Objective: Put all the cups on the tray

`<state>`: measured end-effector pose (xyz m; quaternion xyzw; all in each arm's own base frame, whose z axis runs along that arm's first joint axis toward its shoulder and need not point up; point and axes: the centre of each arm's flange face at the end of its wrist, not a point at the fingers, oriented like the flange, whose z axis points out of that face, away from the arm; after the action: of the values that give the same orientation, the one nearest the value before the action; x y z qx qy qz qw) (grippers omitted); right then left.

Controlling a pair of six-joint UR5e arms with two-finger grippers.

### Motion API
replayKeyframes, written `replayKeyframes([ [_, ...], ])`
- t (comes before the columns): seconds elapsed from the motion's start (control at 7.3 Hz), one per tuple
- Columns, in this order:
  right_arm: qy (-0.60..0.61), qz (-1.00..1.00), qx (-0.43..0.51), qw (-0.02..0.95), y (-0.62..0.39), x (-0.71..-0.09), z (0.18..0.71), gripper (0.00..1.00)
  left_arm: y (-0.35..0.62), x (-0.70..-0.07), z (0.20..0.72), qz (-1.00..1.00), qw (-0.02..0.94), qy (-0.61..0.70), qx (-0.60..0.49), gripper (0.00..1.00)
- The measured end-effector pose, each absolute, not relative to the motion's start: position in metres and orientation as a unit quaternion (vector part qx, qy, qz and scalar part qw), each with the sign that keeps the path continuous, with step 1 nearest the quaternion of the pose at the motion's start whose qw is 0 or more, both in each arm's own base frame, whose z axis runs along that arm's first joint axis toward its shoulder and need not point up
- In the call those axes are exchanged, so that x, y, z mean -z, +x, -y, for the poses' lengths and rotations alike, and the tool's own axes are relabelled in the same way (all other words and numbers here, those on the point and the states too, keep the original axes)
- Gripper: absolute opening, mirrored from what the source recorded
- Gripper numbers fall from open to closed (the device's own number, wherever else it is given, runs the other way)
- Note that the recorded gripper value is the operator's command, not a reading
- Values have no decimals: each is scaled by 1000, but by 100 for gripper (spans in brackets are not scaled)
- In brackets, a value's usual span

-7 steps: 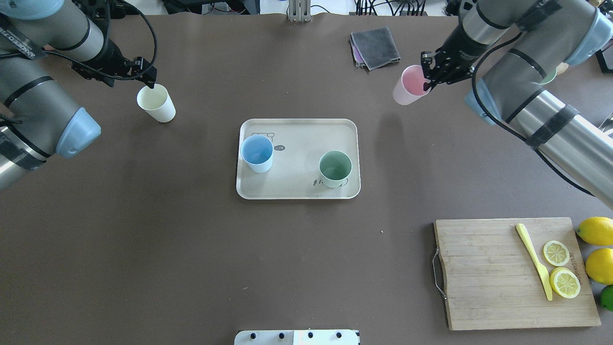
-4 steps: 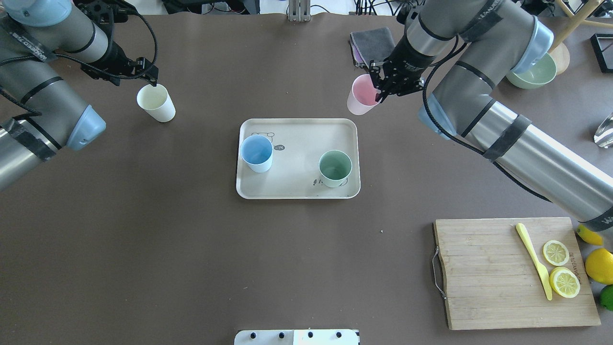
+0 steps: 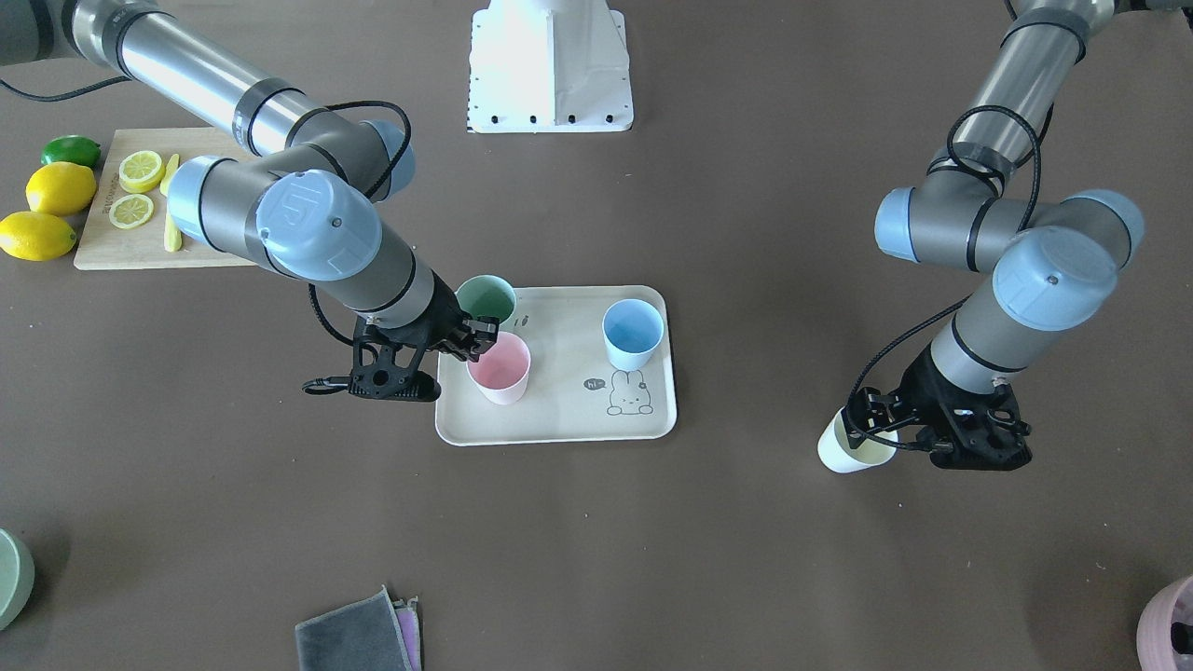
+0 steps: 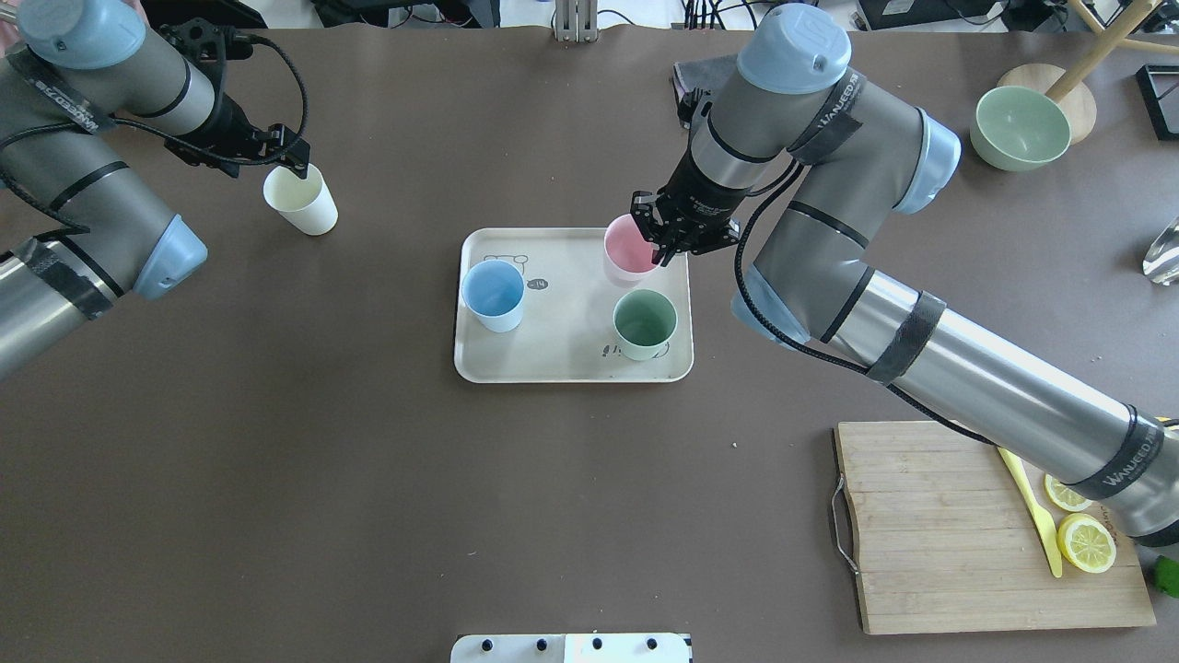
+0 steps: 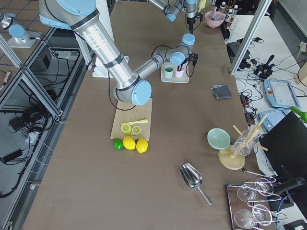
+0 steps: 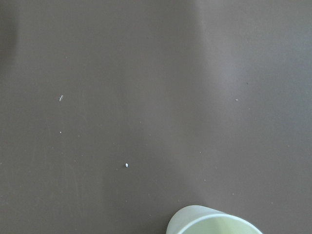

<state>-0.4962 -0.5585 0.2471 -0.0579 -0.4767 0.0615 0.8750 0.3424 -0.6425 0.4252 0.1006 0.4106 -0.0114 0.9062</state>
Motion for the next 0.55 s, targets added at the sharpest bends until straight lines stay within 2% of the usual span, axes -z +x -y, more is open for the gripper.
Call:
replayKeyframes([
  [0.55, -42, 484, -64, 872, -489, -230, 561, 100, 347, -420, 637, -416, 905, 92, 4, 0],
])
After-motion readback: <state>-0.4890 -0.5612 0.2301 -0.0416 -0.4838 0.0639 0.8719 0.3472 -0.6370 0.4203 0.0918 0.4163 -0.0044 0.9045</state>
